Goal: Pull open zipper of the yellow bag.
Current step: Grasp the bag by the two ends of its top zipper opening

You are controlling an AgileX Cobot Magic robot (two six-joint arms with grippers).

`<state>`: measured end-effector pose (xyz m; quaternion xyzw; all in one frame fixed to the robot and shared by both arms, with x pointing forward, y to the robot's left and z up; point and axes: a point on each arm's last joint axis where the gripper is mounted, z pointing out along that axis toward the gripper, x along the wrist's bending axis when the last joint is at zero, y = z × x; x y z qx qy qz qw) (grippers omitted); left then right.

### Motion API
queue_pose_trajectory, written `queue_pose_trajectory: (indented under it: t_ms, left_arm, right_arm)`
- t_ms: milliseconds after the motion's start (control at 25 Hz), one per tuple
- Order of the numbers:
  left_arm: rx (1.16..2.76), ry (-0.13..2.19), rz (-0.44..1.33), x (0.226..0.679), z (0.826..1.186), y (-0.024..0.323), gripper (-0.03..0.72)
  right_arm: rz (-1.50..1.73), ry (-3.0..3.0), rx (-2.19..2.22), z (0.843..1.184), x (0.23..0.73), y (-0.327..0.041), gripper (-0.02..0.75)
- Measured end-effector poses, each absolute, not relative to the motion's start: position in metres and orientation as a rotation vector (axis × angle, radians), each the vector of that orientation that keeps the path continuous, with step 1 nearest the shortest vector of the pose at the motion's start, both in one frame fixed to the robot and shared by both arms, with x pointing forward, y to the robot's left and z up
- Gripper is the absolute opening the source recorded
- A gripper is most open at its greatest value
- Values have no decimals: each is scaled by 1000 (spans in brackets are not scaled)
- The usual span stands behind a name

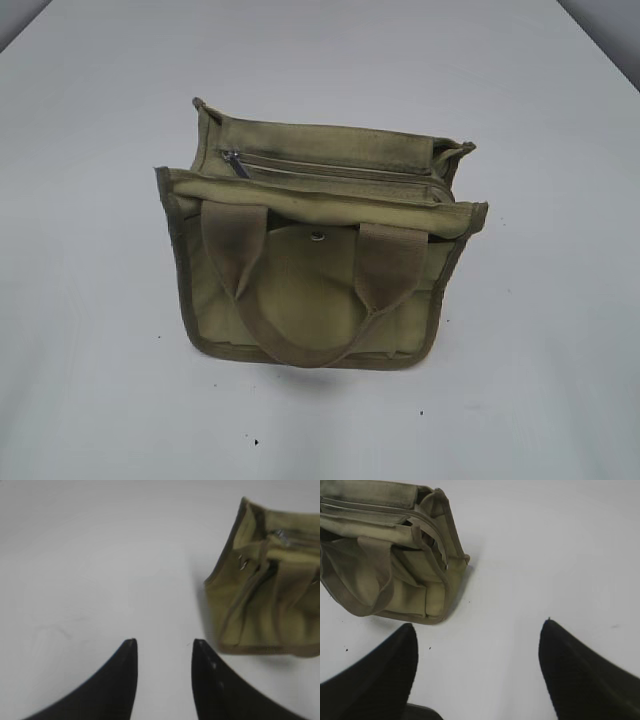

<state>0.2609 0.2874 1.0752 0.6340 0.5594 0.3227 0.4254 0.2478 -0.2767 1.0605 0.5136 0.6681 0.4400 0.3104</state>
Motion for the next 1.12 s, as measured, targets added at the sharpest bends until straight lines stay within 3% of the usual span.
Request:
queue_pose_trajectory:
  t_ms: [200, 480, 840, 1120]
  left_arm:
    - [1461, 1411, 452, 310, 1089, 266, 398]
    - [1462, 1398, -41, 394, 1096, 236, 428]
    - [1551, 1452, -310, 477, 1078, 203, 421]
    - [1676, 1405, -385, 522, 1066, 164, 400]
  right_arm:
    - [1204, 1811, 1297, 1072, 280, -272, 584]
    - [1139, 2066, 1156, 1081, 334, -254, 584]
    - [956, 2497, 992, 1072, 420, -203, 584]
    - [974, 2577, 836, 1080, 469, -150, 584]
